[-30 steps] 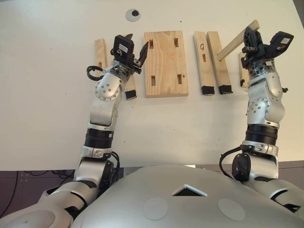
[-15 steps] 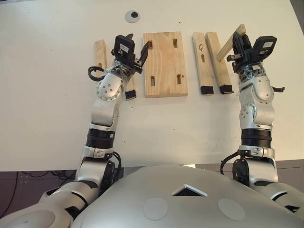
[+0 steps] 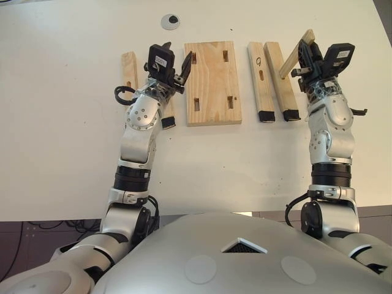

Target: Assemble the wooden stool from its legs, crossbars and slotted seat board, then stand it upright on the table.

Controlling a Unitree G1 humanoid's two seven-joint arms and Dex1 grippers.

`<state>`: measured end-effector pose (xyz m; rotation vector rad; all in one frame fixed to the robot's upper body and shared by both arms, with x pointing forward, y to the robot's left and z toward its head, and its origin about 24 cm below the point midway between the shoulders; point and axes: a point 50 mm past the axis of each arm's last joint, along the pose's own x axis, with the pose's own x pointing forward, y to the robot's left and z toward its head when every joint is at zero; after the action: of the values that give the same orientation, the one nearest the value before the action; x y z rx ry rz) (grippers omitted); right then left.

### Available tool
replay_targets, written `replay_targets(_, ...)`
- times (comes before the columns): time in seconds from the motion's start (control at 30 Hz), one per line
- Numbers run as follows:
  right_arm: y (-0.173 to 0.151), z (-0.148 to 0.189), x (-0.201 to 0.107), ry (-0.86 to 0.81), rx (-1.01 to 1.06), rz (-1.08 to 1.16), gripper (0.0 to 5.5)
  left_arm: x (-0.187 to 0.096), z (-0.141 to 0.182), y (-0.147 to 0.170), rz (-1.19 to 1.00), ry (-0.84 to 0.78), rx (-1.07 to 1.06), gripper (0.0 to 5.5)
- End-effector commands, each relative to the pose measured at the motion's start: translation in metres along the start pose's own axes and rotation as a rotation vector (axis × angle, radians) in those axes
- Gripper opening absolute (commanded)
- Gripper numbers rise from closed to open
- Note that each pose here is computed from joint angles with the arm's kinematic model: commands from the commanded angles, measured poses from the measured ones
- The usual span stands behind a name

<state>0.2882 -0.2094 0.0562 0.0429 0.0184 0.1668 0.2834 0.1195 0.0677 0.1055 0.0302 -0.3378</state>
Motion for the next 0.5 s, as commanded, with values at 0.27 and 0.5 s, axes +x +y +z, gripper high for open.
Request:
replay_targets(0.27, 0.001, -0.052, -0.027, 0.257, -0.010, 0.025, 0.91, 0.002, -0.003, 0.002, 0.035, 0.004, 0.003, 2.75)
replay_targets(0.5, -0.009, -0.026, -0.012, 0.268, -0.068, 0.085, 2.11, 0.002, -0.006, 0.001, 0.056, 0.000, -0.011, 2.75)
